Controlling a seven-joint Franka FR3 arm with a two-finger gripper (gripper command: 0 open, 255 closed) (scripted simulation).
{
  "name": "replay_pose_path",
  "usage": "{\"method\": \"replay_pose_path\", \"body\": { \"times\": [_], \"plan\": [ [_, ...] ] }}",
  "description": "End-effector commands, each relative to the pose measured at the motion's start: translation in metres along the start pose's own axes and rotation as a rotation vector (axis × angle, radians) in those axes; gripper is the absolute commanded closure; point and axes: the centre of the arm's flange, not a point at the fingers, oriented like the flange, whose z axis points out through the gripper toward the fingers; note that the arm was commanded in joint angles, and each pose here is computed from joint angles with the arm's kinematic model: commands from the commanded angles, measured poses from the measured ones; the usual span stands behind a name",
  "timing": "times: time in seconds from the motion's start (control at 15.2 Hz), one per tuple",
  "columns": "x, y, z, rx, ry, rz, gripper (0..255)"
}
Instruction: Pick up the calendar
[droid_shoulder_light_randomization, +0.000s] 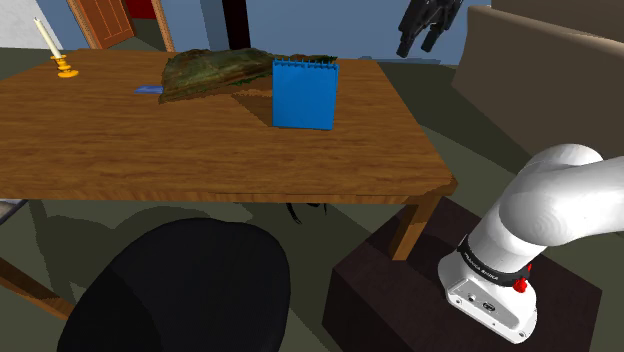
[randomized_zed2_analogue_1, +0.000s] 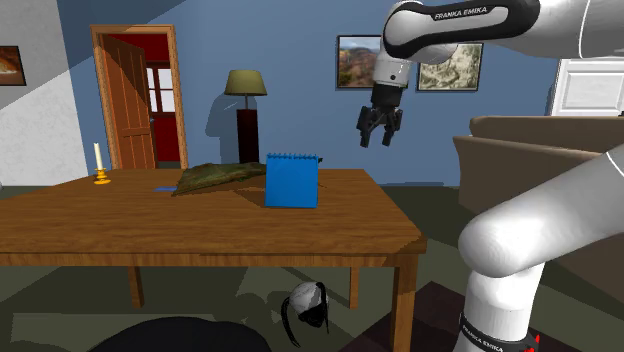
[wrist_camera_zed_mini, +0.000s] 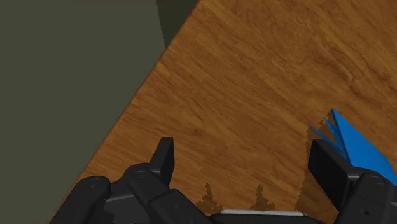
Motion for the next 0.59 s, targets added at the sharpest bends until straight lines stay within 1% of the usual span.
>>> {"method": "replay_pose_path", "body": {
  "times": [0.0,0.26,0.53],
  "plan": [
    [0.000,0.000,0.000,0.000,0.000,0.000,0],
    [0.054,-0.024,0.008,0.037,-0.062,-0.189,0],
    [0.101,-0.058,0.019,0.075,-0.123,-0.377,0]
  ]
}}
